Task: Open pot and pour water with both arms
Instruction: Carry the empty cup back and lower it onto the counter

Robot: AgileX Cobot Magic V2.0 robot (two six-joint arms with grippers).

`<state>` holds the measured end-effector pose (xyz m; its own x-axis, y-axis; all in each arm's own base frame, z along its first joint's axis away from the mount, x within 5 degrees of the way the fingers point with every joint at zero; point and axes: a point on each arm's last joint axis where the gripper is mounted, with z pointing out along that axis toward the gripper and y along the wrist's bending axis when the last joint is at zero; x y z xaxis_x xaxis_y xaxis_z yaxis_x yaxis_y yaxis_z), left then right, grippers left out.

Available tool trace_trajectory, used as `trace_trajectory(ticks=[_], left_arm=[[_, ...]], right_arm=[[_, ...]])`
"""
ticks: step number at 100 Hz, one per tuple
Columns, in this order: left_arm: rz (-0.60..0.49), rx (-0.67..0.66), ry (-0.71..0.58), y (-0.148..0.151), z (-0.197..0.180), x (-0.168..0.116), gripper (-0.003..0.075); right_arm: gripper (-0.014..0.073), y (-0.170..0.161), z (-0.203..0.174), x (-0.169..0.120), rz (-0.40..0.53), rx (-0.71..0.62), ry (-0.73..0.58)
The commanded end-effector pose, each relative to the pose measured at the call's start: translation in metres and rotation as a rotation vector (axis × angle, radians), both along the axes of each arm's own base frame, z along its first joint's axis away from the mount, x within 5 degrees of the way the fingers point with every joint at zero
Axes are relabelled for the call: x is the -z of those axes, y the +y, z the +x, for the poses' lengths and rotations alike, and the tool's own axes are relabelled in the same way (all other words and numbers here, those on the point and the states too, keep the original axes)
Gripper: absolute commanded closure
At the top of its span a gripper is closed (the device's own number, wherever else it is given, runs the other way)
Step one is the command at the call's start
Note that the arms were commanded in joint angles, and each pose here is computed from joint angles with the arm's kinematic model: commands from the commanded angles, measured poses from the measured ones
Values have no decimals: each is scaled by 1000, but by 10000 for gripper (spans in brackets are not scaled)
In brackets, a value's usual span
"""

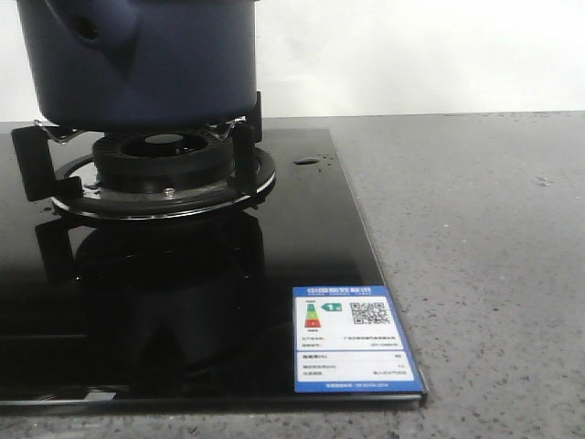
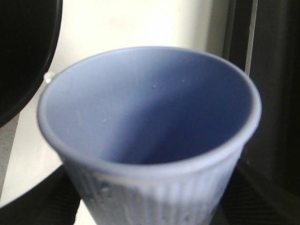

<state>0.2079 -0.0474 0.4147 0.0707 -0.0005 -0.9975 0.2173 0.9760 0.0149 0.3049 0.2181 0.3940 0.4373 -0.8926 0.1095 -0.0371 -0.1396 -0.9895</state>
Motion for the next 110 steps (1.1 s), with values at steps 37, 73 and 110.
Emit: trace_trajectory(ticks=[37,73,110], left_arm=[[-39,-26,-169,5,-10,-28,360],[-39,-26,-169,5,-10,-28,360],[-37,-25,-164,5,-9,-27,360]], right_arm=[[226,-38,-9,-43,668,194,126],[226,-123,-22,-28,1182,273,328],[228,-193,-37,28,1400,319,555]])
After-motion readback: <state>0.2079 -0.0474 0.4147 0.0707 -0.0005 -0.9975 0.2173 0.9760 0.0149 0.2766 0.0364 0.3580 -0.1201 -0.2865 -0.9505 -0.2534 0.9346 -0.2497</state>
